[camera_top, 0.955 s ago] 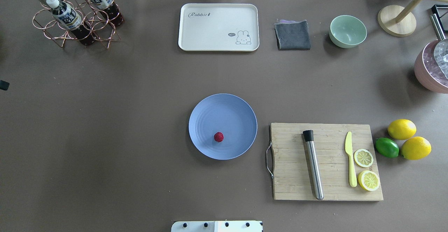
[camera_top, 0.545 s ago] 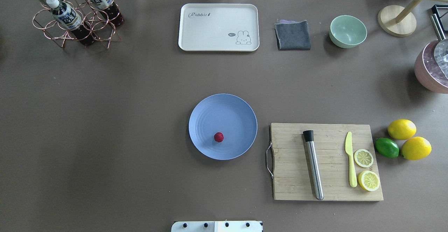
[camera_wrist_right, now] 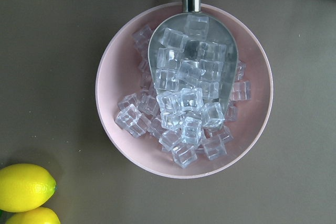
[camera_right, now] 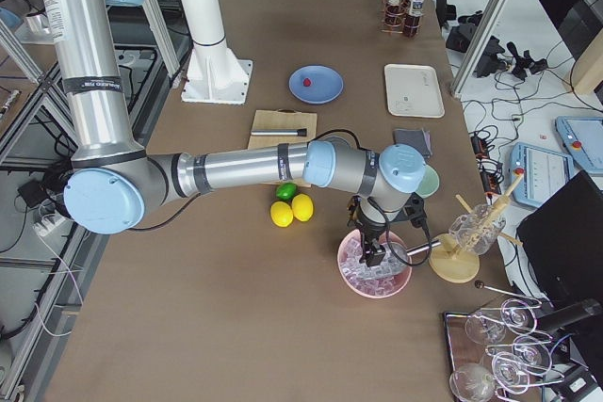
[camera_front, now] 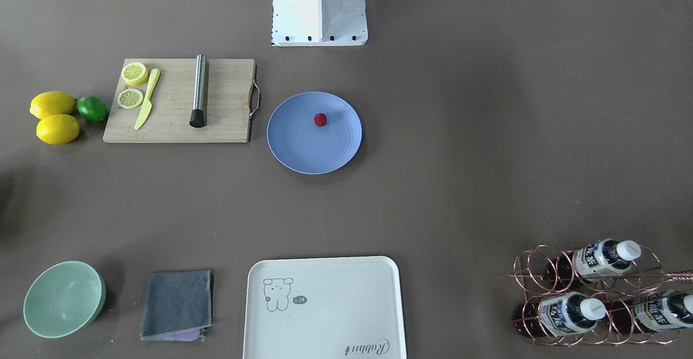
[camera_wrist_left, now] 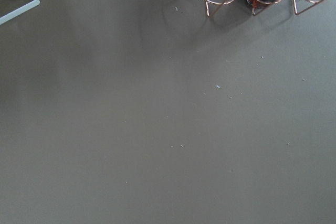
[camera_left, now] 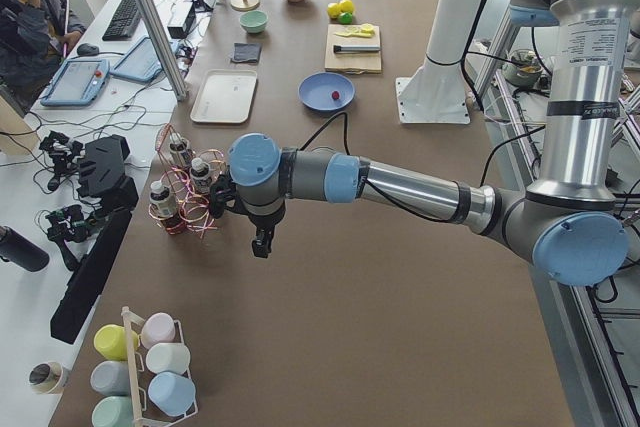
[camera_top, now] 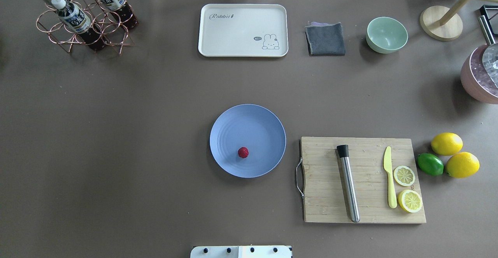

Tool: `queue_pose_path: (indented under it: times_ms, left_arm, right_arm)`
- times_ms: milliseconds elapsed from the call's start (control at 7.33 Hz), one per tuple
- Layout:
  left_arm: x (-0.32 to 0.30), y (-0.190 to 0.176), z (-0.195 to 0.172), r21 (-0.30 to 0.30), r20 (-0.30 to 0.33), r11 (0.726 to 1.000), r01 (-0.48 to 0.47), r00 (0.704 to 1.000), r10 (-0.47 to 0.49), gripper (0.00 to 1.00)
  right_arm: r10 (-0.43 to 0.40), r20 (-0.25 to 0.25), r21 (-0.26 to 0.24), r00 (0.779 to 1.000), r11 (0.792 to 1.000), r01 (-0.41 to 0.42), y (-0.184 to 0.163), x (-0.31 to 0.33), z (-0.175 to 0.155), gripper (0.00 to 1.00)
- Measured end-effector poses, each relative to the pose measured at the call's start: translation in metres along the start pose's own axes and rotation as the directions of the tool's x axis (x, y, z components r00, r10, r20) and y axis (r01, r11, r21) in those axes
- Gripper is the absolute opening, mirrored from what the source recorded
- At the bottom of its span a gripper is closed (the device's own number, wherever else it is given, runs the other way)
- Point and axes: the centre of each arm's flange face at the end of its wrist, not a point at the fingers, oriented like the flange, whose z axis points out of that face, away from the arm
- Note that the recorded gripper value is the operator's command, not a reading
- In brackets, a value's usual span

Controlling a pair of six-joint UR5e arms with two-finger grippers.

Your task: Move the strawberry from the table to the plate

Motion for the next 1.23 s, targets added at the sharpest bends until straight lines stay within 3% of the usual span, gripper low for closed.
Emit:
queue_pose_path:
  times_ms: [273, 1227]
  left_arm:
    - [-0.009, -0.001, 0.005, -0.016, 0.037, 1.0, 0.02, 0.999, -0.02, 0.97]
    - [-0.028, 0.007, 0.021, -0.049, 0.044, 0.997, 0.06, 0.997, -0.058, 0.97]
  right_arm:
    - [-0.002, -0.002, 0.0, 1.0, 1.0, 0.002, 0.0, -0.001, 0.0, 1.0]
    - [-0.002, -0.003, 0.004, 1.0, 1.0, 0.002, -0.001, -0.004, -0.002, 1.0]
